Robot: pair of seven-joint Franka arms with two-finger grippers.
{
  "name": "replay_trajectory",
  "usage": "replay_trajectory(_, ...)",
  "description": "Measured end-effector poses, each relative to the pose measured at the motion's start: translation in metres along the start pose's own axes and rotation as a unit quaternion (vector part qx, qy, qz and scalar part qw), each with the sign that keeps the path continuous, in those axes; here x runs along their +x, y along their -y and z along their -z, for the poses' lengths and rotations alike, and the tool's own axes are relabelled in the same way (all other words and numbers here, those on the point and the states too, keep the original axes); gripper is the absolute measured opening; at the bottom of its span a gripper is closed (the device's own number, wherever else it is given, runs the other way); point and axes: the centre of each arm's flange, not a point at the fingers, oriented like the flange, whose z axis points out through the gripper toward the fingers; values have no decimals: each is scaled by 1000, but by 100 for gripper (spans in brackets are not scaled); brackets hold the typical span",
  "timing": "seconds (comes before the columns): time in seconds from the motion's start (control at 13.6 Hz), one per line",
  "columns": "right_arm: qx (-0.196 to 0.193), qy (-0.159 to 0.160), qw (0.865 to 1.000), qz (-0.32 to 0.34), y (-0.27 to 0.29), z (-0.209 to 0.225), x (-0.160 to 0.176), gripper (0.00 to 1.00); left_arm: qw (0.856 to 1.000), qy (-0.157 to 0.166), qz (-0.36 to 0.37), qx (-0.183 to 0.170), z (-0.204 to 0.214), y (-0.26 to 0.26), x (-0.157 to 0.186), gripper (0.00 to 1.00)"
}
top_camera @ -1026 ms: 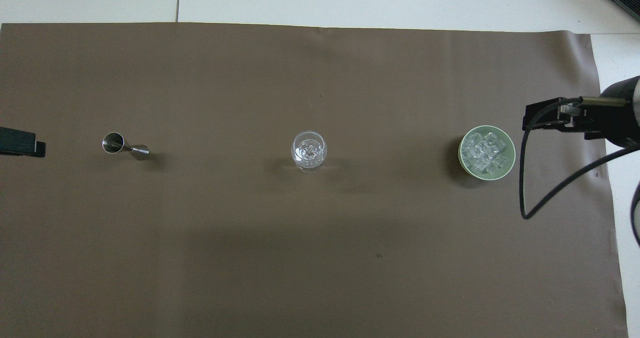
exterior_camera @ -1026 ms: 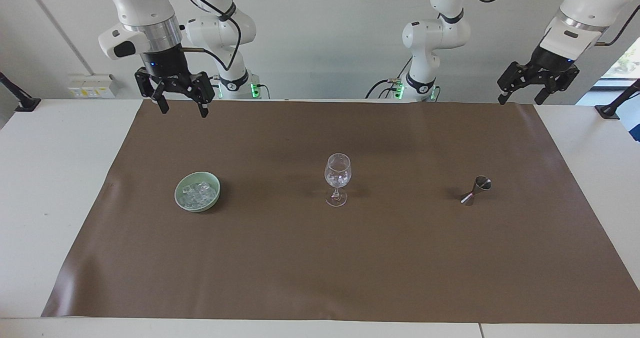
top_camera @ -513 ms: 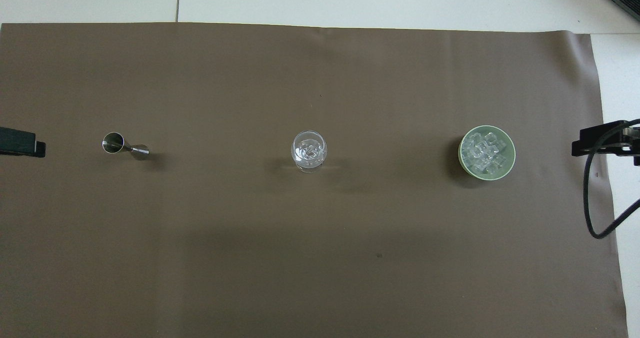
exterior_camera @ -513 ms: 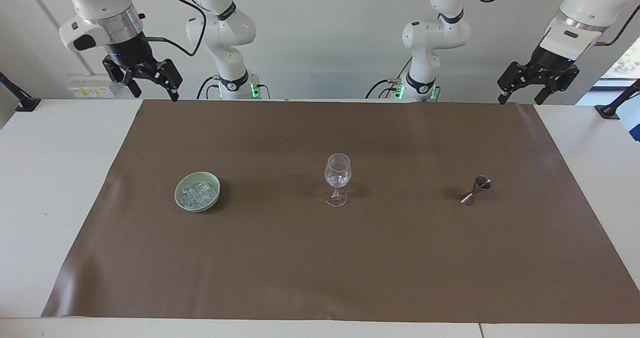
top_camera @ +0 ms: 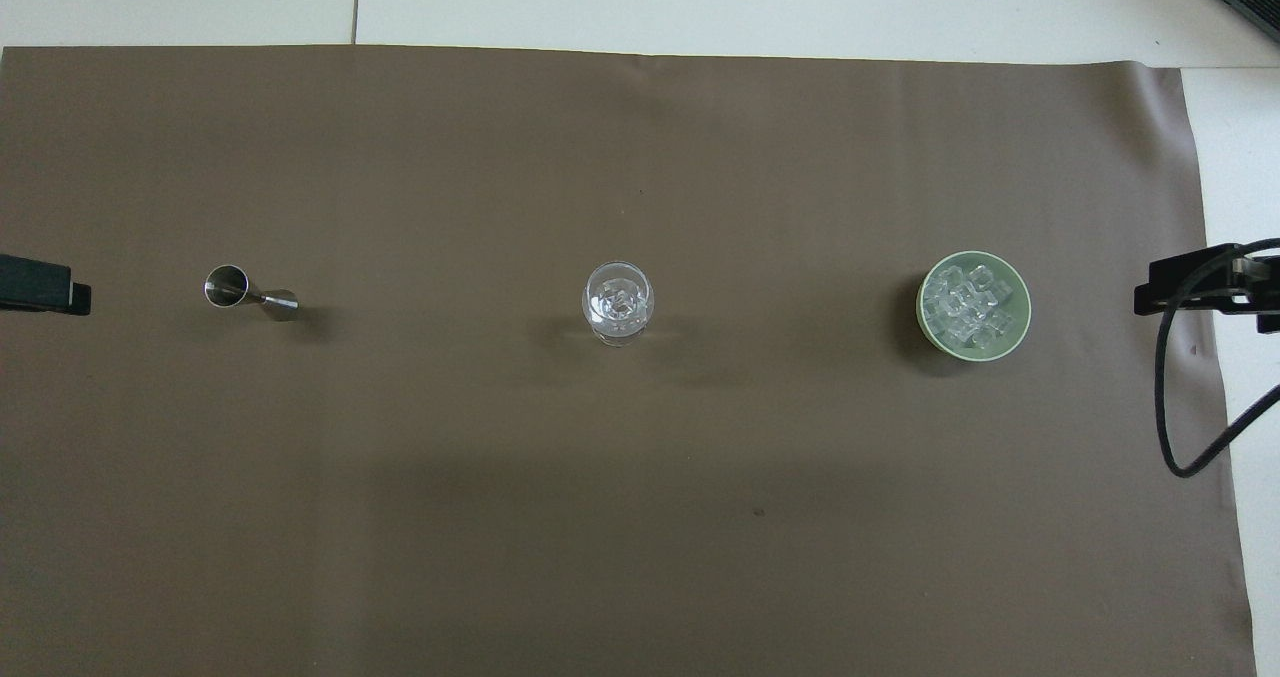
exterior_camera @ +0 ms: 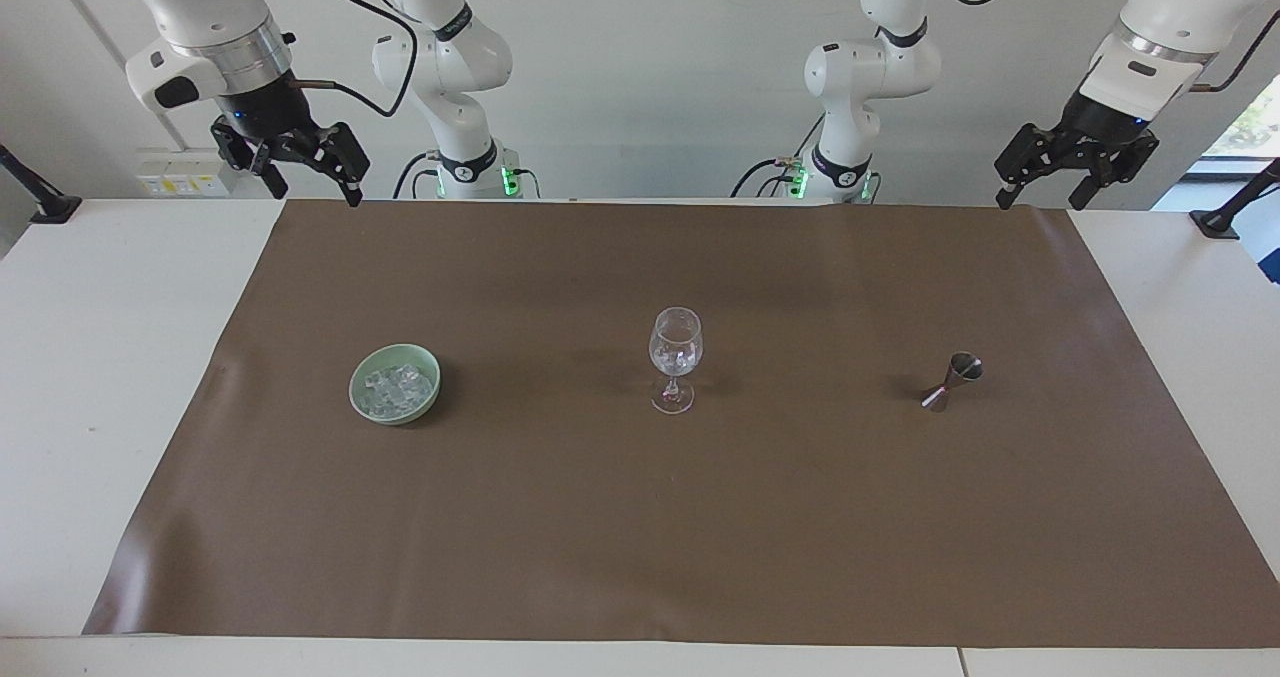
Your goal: Pour wine and add ice with both arms
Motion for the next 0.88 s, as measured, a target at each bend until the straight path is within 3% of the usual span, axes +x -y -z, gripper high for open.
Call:
replay_trajectory(0.44,0,1,1000,0,0,-1,0,100,1000,2,-9,-1,3,-10,-1,100)
replay_trajectory(0.88,0,2,1000,0,0,-2,0,100,1000,30,-10,-3,9,-10,-1,100)
